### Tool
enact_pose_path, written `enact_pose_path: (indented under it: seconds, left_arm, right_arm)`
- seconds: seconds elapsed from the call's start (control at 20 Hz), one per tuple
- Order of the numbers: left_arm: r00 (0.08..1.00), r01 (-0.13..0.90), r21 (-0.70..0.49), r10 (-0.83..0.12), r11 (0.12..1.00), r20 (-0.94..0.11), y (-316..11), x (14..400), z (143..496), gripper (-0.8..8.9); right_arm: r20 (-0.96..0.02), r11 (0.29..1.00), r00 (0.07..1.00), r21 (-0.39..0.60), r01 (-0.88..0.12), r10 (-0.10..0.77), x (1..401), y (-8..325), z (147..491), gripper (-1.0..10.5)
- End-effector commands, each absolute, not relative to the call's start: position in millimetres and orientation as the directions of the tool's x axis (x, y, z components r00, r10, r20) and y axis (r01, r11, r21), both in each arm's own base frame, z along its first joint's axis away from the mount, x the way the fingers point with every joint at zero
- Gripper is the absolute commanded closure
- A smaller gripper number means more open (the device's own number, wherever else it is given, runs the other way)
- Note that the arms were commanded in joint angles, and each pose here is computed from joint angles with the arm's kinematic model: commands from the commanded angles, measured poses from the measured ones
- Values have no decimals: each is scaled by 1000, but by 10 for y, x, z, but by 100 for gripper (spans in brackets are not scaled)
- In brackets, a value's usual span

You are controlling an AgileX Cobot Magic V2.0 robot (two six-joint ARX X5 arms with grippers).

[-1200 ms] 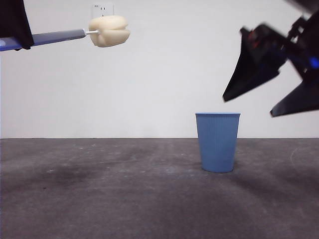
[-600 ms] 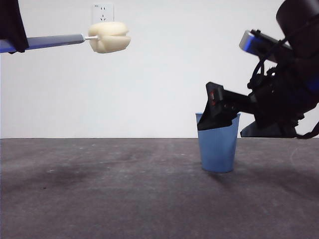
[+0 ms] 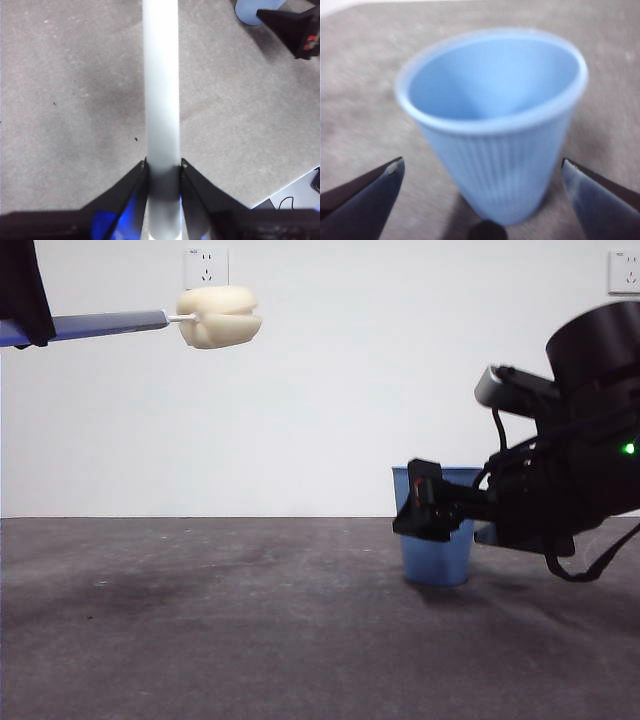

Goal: Pick up the cup brush,pick up the cup,insert the brush into the cup,clean the cup,put the cup brush back,put the cup back to the fixed position on the table

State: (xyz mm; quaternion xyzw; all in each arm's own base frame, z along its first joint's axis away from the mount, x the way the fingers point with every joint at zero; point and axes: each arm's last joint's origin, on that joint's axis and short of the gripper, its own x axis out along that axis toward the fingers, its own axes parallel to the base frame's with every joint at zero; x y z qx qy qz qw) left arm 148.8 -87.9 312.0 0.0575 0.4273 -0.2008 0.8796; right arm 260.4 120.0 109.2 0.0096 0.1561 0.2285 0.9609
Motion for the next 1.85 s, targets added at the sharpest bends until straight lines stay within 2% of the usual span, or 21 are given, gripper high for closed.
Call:
enact_pose_path:
  seconds: [0.05, 0.35, 0.45, 0.6, 0.8, 0.85, 0.95, 1.15, 1.3, 1.55, 1.7, 1.85]
  left_arm:
    - [559, 408, -70, -310, 910, -769, -880, 1483, 3130, 822]
    - [560, 408, -70, -310, 910, -769, -880, 1484, 3131, 822]
    - [559, 409, -70, -310, 910, -769, -880, 1484, 3130, 822]
    - [559, 409, -70, -310, 910, -769, -880, 1484, 3130, 822]
    - [556, 412, -65, -308, 909, -772, -878, 1481, 3127, 822]
    - [555, 414, -61, -305, 908, -774, -877, 1480, 3126, 822]
    - [554, 435, -39, -302, 899, -776, -875, 1478, 3123, 822]
    - [545, 480, 3, -295, 878, -785, -871, 1478, 3112, 822]
    - [526, 539, 55, -285, 841, -802, -879, 1490, 3084, 822]
    - [458, 631, 117, -246, 767, -854, -894, 1514, 2996, 822]
    - [380, 712, 131, -222, 690, -898, -917, 1533, 2911, 822]
    - [298, 771, 89, -234, 631, -926, -1020, 1565, 2820, 822]
  right_arm:
    - [-286, 896, 852, 63, -440, 438, 2681, 1215, 1079, 288]
    - [-229, 897, 869, 43, -440, 438, 2863, 1269, 1189, 307]
    - [-228, 897, 869, 43, -441, 438, 2892, 1281, 1184, 484]
    - [-247, 897, 865, 44, -440, 437, 2890, 1282, 1152, 626]
    - [-245, 896, 865, 43, -442, 439, 2889, 1285, 1154, 943]
    - [-247, 893, 861, 45, -448, 444, 2884, 1293, 1155, 962]
    - [-264, 877, 841, 51, -477, 473, 2845, 1327, 1223, 962]
    - [-282, 836, 814, -70, -545, 507, 2627, 1401, 1673, 963]
    - [-426, 795, 761, -142, -590, 489, 2407, 1380, 1931, 963]
    - [-632, 741, 689, -259, -619, 355, 2121, 1291, 2101, 963]
    - [-738, 629, 624, -364, -687, 255, 2011, 1329, 2105, 963]
    - [-742, 473, 649, -517, -713, 168, 1914, 1454, 2189, 963]
